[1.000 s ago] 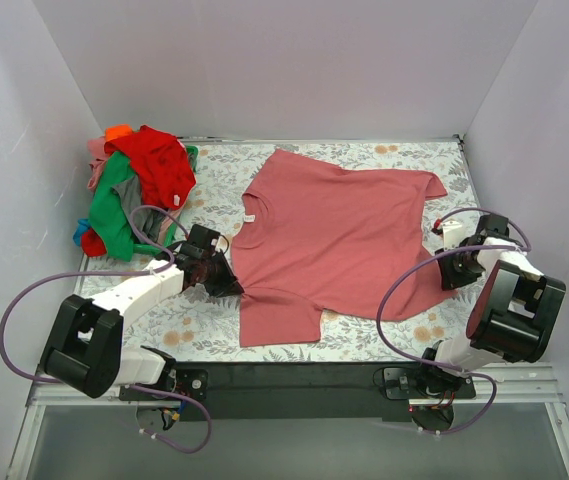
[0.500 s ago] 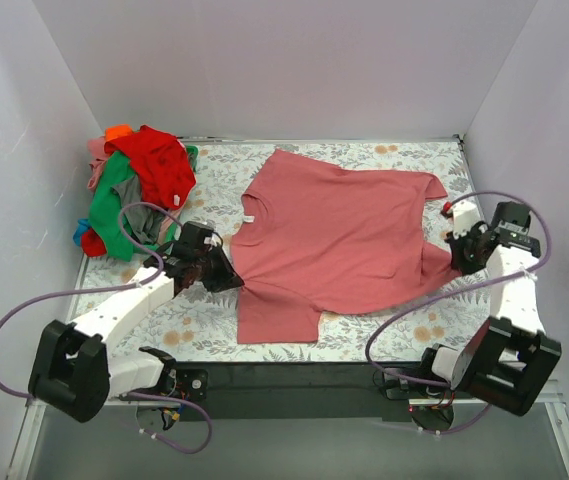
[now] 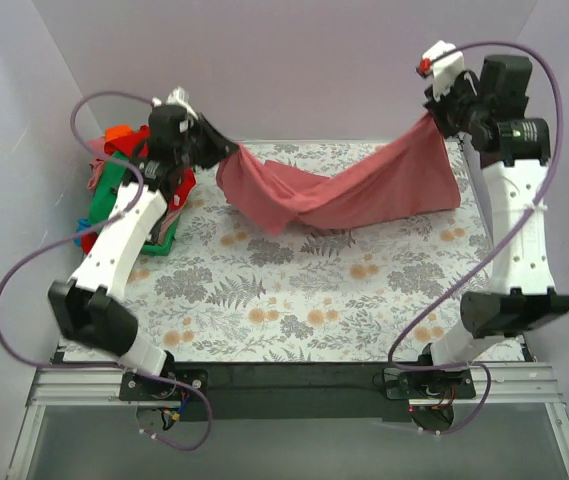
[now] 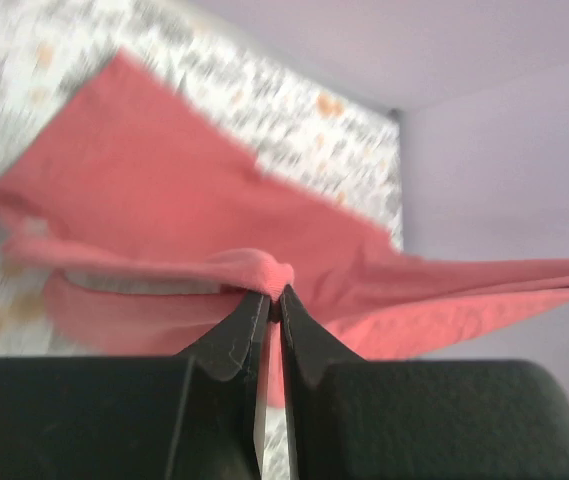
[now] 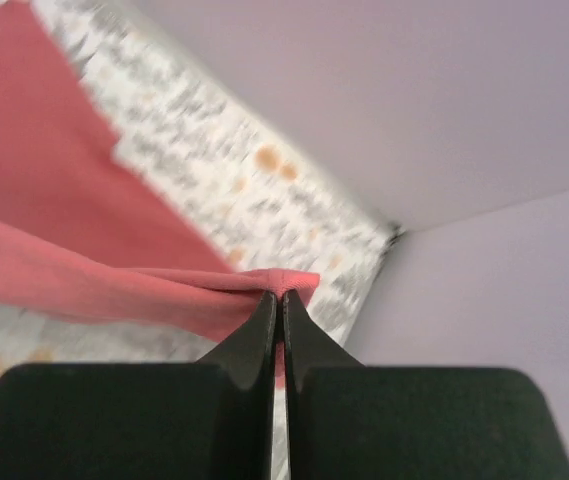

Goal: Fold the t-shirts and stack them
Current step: Flatten the tshirt out

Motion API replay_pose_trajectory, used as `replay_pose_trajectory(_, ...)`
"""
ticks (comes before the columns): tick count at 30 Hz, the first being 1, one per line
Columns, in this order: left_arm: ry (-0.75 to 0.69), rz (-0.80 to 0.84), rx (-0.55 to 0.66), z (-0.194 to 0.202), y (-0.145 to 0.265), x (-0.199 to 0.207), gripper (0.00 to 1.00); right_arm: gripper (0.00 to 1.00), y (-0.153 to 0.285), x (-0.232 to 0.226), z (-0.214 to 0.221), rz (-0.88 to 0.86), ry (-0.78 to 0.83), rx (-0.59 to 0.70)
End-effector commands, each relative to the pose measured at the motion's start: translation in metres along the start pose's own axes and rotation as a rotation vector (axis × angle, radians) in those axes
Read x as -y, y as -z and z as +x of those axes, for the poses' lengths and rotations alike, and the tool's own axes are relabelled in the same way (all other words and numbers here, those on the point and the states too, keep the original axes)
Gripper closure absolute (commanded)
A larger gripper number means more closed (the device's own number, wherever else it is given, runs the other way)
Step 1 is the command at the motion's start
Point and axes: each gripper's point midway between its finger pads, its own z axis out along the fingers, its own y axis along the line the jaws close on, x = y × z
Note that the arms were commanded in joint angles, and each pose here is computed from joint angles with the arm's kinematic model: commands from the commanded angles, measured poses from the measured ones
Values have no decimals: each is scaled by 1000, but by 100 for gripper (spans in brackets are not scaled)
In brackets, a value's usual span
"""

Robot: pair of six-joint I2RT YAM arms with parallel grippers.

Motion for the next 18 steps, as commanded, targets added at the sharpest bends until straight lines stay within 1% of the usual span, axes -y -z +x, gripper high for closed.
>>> replay_pose_trajectory(1, -3, 114, 95, -79, -30, 45, 100, 99, -8, 61, -68, 251, 25, 119)
replay_pose_trajectory(2, 7, 127, 100, -93, -42, 50, 100, 99, -19, 76, -72, 296, 29, 116)
replay_pose_trajectory(3, 5, 195, 156, -128, -47, 79, 100, 99, -6, 90, -97, 351, 51, 185)
replay_pose_trajectory(4, 16, 218, 177, -144, -53, 84, 100, 99, 2, 110, -115, 439, 62, 242)
replay_pose_trajectory(5, 22, 265, 211, -163, -50, 98, 100, 99, 2, 124, -122, 497, 60, 257)
replay_pose_trajectory(6, 34, 321, 236, -177, -57, 107, 100, 99, 21, 134, -143, 555, 79, 326)
replay_pose_trajectory(7, 64, 402, 289, -202, -34, 128, 100, 99, 36, 145, -159, 618, 88, 389)
replay_pose_trajectory(8, 77, 441, 324, -213, -23, 136, 100, 99, 61, 148, -173, 663, 98, 445)
replay_pose_trajectory(9, 52, 516, 401, -231, 8, 156, 100, 99, 74, 150, -179, 692, 104, 469)
replay_pose_trajectory(10, 42, 544, 437, -238, 25, 166, 100, 99, 109, 150, -190, 735, 111, 523)
replay_pose_trajectory(11, 26, 562, 488, -245, 44, 174, 100, 99, 130, 151, -198, 765, 115, 574)
replay_pose_trajectory(12, 7, 580, 517, -248, 60, 182, 100, 99, 145, 149, -200, 778, 113, 598)
replay_pose_trajectory(13, -28, 616, 564, -251, 98, 197, 100, 99, 145, 150, -190, 767, 100, 590)
replay_pose_trajectory(14, -53, 605, 567, -246, 104, 196, 100, 99, 178, 141, -196, 781, 107, 640)
replay_pose_trajectory(15, -66, 605, 568, -242, 113, 196, 100, 99, 188, 141, -190, 794, 104, 634)
replay_pose_trajectory(16, -76, 609, 570, -236, 126, 197, 100, 99, 189, 134, -177, 767, 91, 614)
replay_pose_trajectory(17, -72, 578, 541, -220, 130, 186, 100, 99, 187, 130, -168, 753, 83, 592)
replay_pose_trajectory(18, -81, 584, 522, -208, 140, 184, 100, 99, 175, 120, -155, 704, 80, 561)
